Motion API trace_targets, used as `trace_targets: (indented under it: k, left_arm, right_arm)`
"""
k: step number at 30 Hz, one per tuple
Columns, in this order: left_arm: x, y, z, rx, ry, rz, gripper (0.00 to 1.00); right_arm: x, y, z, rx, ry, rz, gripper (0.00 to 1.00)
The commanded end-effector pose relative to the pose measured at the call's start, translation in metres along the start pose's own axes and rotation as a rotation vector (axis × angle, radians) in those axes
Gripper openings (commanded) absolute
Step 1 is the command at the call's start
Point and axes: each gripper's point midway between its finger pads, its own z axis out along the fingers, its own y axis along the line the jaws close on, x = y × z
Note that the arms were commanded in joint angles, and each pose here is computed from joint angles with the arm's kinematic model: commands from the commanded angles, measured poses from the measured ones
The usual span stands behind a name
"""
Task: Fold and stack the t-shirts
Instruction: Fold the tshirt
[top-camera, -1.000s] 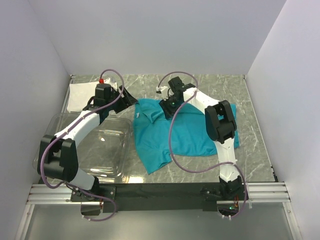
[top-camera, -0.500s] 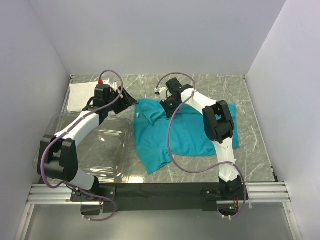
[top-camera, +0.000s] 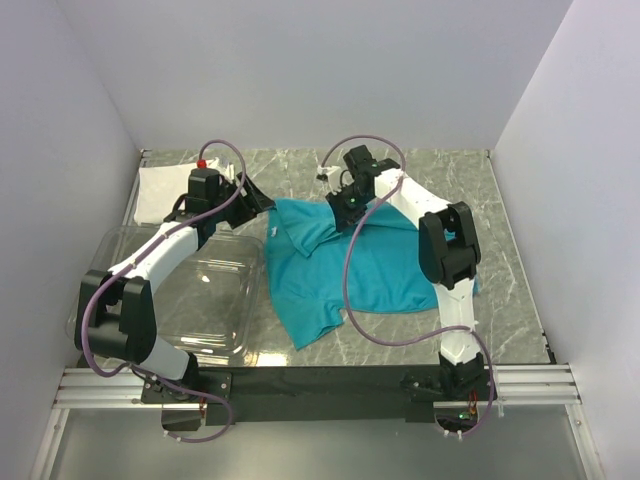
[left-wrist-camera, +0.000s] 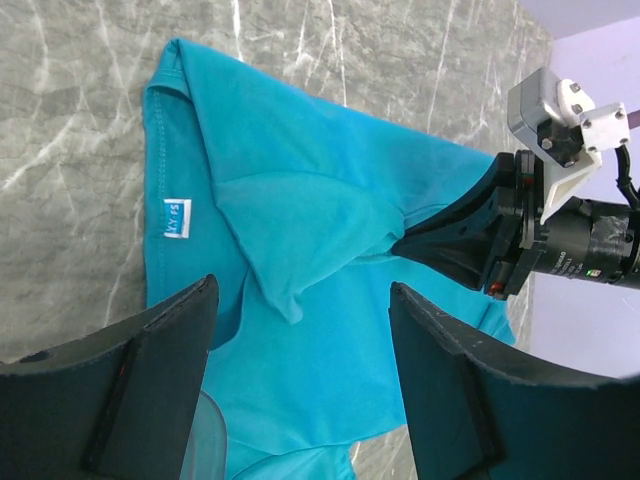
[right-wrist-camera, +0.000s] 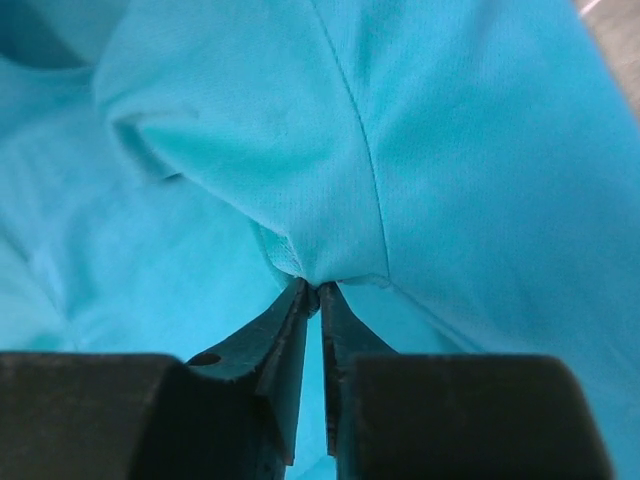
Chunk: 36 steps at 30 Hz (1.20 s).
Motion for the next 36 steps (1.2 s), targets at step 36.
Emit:
trace_targets:
  k: [36]
  left_arm:
    - [0.005,-0.012,0.007,0.090,0.054,0.018,0.74]
  right_arm:
    - [-0.008,0.001,0.018,0.079,0.043,-0.467,0.43]
